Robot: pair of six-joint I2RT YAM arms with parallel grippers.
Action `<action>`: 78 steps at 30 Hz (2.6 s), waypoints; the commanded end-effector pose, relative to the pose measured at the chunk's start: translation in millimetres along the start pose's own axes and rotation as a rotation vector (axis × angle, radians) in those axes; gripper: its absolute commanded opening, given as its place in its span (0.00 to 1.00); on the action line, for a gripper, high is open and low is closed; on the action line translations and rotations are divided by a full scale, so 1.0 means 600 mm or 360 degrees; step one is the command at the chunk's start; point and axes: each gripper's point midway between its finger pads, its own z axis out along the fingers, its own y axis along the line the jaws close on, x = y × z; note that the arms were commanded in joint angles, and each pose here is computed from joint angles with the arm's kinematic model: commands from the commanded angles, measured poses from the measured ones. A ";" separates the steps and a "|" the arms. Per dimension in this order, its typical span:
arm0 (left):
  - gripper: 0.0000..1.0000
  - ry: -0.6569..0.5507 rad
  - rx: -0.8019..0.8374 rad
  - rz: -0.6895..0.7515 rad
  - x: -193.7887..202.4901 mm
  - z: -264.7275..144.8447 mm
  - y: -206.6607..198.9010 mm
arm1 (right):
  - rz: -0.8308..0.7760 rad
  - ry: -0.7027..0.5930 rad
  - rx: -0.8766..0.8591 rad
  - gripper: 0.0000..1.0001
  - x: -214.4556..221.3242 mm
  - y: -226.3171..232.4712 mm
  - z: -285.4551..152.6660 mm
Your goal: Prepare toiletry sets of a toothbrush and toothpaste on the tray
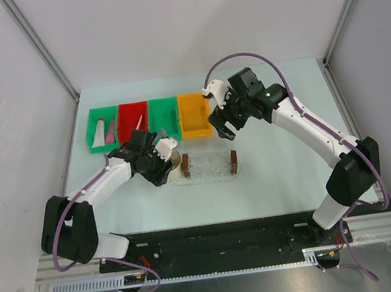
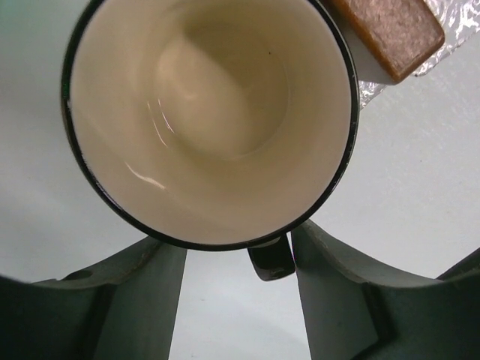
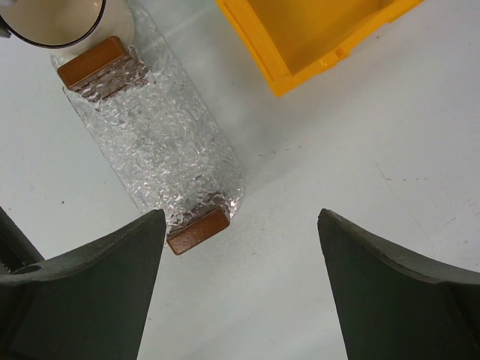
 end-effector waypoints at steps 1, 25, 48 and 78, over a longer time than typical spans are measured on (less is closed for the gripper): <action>0.61 -0.0012 0.0048 0.0094 0.005 0.009 -0.009 | -0.0035 -0.0033 0.0026 0.88 -0.009 -0.004 -0.001; 0.63 -0.0115 0.0108 0.0129 -0.012 0.002 -0.022 | -0.0035 -0.0013 0.0011 0.88 0.000 0.000 0.004; 0.57 -0.0173 -0.0002 0.0190 0.006 -0.016 -0.018 | -0.0184 0.0221 -0.0126 0.87 0.083 0.029 0.023; 0.36 -0.0208 0.0071 0.0094 -0.006 -0.009 -0.034 | -0.0237 0.0305 -0.0128 0.87 0.100 0.043 0.047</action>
